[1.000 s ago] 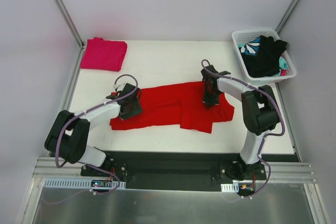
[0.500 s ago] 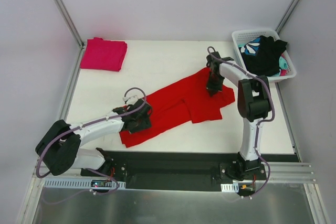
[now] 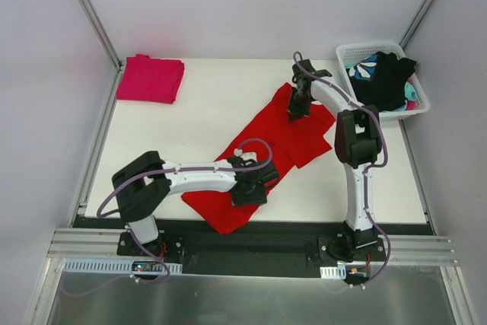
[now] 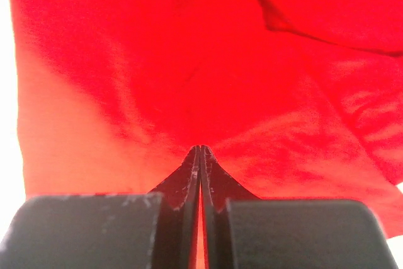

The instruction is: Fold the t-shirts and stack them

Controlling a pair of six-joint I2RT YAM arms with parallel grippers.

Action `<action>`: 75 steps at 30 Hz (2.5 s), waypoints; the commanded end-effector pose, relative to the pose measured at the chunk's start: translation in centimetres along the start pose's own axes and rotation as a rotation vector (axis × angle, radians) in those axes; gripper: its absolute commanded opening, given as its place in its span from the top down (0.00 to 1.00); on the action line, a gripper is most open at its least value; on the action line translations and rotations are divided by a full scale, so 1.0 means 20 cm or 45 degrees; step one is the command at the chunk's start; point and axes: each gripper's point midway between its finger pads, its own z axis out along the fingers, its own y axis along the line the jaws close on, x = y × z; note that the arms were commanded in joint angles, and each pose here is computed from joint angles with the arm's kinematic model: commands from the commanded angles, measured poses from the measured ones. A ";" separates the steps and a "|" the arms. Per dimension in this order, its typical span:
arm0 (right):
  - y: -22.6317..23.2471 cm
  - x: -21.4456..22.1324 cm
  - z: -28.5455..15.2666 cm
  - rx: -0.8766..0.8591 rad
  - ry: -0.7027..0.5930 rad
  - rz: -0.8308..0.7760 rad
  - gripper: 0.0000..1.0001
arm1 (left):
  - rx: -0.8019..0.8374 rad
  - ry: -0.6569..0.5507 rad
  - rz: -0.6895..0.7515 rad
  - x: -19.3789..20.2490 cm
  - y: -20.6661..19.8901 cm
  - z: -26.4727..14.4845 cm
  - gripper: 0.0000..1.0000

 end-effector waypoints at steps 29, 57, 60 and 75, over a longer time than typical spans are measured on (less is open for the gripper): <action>-0.19 0.24 -0.28 0.065 -0.001 -0.099 0.95 | -0.021 -0.186 0.094 -0.44 0.41 -0.17 0.41; -0.06 -0.08 0.05 -0.005 0.154 -0.095 0.94 | 0.026 0.159 0.047 0.18 0.30 0.09 0.42; 0.00 -0.09 0.03 -0.073 0.151 -0.087 0.94 | 0.058 0.178 0.078 0.23 0.18 0.05 0.43; 0.23 -0.21 0.05 -0.351 0.110 -0.085 0.93 | 0.035 0.185 0.180 0.35 -0.01 -0.04 0.43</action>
